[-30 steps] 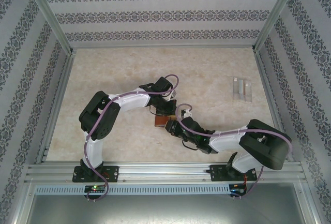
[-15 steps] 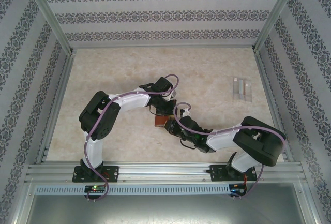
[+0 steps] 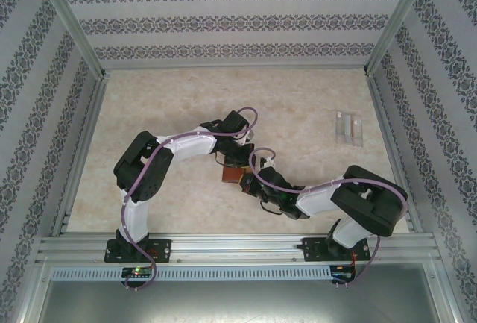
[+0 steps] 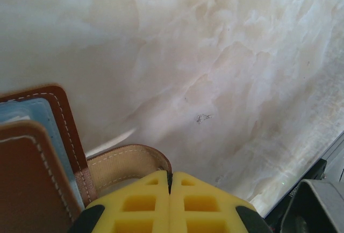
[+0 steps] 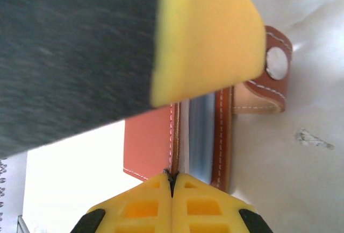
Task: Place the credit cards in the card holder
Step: Close the button on the card holder.
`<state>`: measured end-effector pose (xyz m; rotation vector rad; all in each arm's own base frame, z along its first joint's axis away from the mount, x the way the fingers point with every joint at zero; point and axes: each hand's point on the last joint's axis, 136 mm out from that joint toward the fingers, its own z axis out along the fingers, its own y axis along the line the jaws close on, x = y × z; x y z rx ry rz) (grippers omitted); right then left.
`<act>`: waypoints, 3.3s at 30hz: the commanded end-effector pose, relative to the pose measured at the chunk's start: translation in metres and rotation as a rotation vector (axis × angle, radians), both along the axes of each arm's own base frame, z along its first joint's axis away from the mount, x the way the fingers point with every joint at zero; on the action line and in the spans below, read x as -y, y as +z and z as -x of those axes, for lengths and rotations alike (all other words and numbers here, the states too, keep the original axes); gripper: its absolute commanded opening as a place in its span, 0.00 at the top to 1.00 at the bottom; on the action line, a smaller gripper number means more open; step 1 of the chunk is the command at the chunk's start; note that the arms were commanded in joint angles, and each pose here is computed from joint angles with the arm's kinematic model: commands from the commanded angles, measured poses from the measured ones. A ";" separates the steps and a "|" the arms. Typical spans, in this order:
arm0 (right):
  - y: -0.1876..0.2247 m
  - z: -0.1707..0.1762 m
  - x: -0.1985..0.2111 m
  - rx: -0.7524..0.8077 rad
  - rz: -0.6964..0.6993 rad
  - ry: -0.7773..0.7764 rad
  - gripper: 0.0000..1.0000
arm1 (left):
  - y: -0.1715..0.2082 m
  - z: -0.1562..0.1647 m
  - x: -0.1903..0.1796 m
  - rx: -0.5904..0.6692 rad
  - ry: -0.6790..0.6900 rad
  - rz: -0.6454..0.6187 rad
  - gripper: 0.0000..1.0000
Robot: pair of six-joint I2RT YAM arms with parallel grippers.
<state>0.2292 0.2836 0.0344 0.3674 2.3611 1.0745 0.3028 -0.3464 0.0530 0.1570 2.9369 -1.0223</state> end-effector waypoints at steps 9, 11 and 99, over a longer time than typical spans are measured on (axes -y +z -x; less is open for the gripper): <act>-0.024 0.005 0.021 -0.077 0.038 -0.071 0.99 | 0.014 -0.008 -0.014 0.054 0.045 0.008 1.00; -0.025 0.006 0.023 -0.079 0.044 -0.079 0.99 | 0.016 -0.008 -0.022 0.064 0.065 0.003 1.00; -0.025 0.006 0.039 -0.090 0.098 -0.107 1.00 | 0.008 0.005 -0.051 0.096 0.127 -0.009 1.00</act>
